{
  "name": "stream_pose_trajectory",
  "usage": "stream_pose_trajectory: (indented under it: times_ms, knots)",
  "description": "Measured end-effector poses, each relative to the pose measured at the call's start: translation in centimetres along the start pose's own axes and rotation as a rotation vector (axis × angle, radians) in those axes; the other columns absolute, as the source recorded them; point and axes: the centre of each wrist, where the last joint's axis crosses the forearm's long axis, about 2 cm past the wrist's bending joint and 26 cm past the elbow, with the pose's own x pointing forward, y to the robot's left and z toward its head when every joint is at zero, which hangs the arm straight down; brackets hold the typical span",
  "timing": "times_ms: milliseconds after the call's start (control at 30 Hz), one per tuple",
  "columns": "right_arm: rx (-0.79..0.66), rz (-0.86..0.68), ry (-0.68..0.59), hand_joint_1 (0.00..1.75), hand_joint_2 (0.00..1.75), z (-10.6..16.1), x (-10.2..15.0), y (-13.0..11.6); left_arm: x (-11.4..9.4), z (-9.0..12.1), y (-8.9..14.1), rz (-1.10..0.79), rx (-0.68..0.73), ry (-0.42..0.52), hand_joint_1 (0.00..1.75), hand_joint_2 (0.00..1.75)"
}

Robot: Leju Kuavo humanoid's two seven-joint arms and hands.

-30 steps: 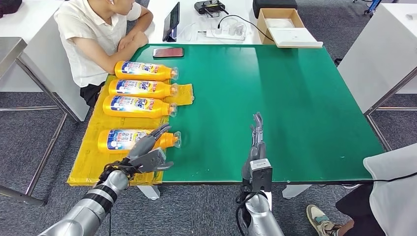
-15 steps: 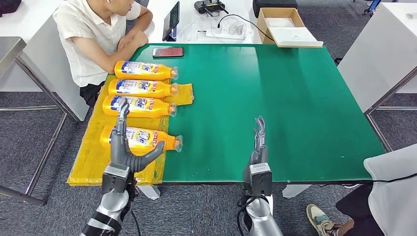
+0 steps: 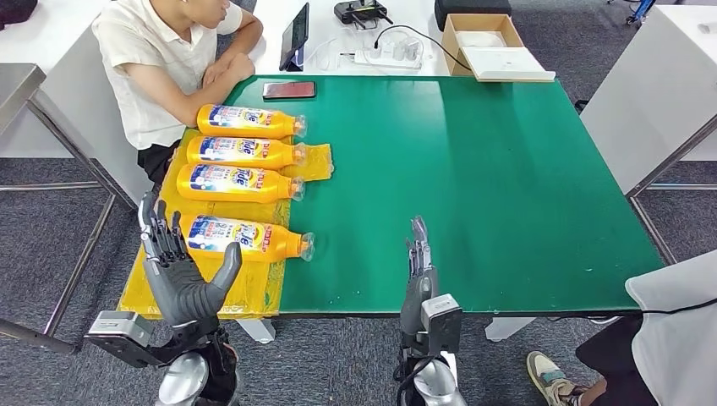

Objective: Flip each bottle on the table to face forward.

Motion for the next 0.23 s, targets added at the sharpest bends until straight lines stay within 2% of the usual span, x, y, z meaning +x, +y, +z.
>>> stream_pose_trajectory:
  times_ms: [67,133,233]
  knots:
    - [0.006,0.003,0.021,0.0,0.0,0.36,-0.14,0.15,-0.2,0.53,0.15,0.013,-0.003,0.034,0.0,0.87]
    - [0.014,0.017,0.036,0.0,0.0,0.6,-0.21,0.35,-0.32,0.91,0.23,0.03,-0.008,0.069,0.0,1.75]
    - [0.021,0.056,0.041,0.0,0.0,0.93,-0.22,0.66,-0.4,1.27,0.17,0.054,-0.017,0.107,0.0,1.75]
